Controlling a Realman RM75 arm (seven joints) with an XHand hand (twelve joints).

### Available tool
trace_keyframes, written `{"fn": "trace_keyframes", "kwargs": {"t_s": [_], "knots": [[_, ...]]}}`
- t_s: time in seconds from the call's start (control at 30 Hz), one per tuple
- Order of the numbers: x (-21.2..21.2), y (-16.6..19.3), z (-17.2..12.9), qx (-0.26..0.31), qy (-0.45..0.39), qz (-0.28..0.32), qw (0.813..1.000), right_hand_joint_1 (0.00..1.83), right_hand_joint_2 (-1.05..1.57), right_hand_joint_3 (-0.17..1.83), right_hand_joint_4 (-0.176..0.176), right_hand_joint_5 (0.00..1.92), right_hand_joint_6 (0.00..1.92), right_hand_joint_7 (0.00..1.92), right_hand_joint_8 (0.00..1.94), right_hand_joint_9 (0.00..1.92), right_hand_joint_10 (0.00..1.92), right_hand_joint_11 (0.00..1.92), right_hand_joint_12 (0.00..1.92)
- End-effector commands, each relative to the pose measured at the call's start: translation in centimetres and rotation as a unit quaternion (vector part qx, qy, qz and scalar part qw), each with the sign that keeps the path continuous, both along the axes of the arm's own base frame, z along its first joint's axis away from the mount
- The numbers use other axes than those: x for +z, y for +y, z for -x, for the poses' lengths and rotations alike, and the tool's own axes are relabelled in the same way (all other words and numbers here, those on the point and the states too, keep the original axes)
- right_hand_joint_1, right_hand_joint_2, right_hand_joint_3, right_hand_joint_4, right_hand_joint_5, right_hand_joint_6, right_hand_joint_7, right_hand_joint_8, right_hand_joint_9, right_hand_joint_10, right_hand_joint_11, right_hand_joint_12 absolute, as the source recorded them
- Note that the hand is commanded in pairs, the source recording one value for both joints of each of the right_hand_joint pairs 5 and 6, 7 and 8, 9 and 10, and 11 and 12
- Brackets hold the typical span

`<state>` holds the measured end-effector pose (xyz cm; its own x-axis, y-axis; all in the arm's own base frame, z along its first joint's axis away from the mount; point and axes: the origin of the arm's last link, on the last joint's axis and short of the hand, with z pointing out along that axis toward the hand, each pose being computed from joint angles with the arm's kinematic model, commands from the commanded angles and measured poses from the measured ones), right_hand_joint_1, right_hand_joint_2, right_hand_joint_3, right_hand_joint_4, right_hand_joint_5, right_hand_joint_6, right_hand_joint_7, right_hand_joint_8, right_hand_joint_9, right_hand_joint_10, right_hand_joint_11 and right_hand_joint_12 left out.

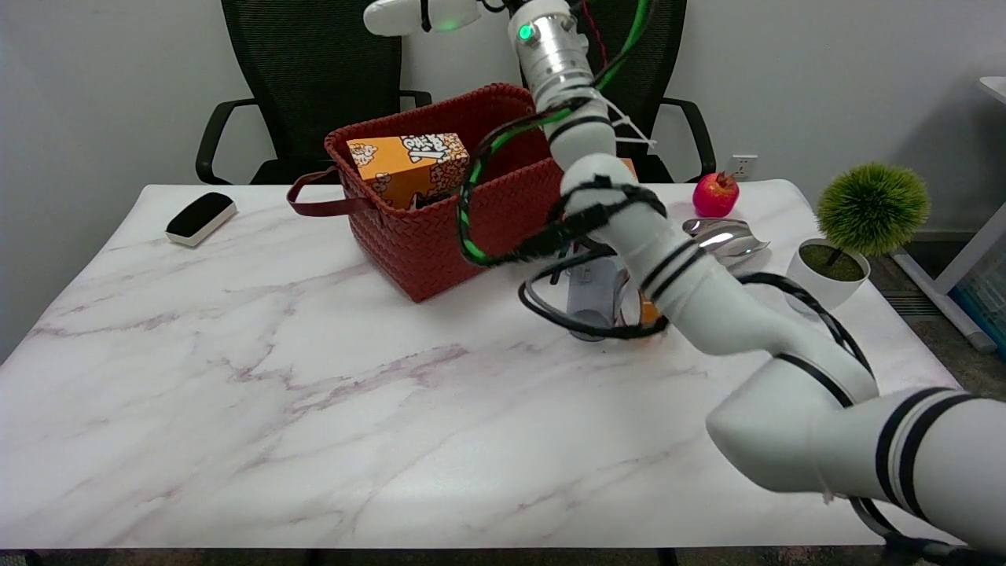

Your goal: Place the popcorn box into the brown storage basket.

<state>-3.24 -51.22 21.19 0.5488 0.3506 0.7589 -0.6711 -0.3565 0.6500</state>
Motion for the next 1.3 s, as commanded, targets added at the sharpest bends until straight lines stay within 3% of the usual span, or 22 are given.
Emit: {"fn": "trace_keyframes", "kwargs": {"t_s": [0.03,0.5,0.83,1.3], "knots": [[-0.2,13.5,4.2,0.046,-0.08,-0.07,0.993,0.88,0.04,-0.04,0.0,0.0,0.0,0.0,0.0,0.0,0.0,0.0,0.0],[-2.2,20.3,11.6,-0.009,-0.084,-0.048,0.995,0.83,0.21,-0.06,0.0,0.0,0.0,0.0,0.0,0.0,0.0,0.0,0.0],[-5.2,21.9,11.9,-0.01,-0.076,-0.09,0.993,0.8,0.29,-0.08,0.0,0.0,0.0,0.0,0.0,0.0,0.0,0.0,0.0],[-4.8,22.3,13.4,-0.026,-0.135,-0.101,0.985,0.78,0.39,-0.12,0.0,0.0,0.0,0.0,0.0,0.0,0.0,0.0,0.0]]}}
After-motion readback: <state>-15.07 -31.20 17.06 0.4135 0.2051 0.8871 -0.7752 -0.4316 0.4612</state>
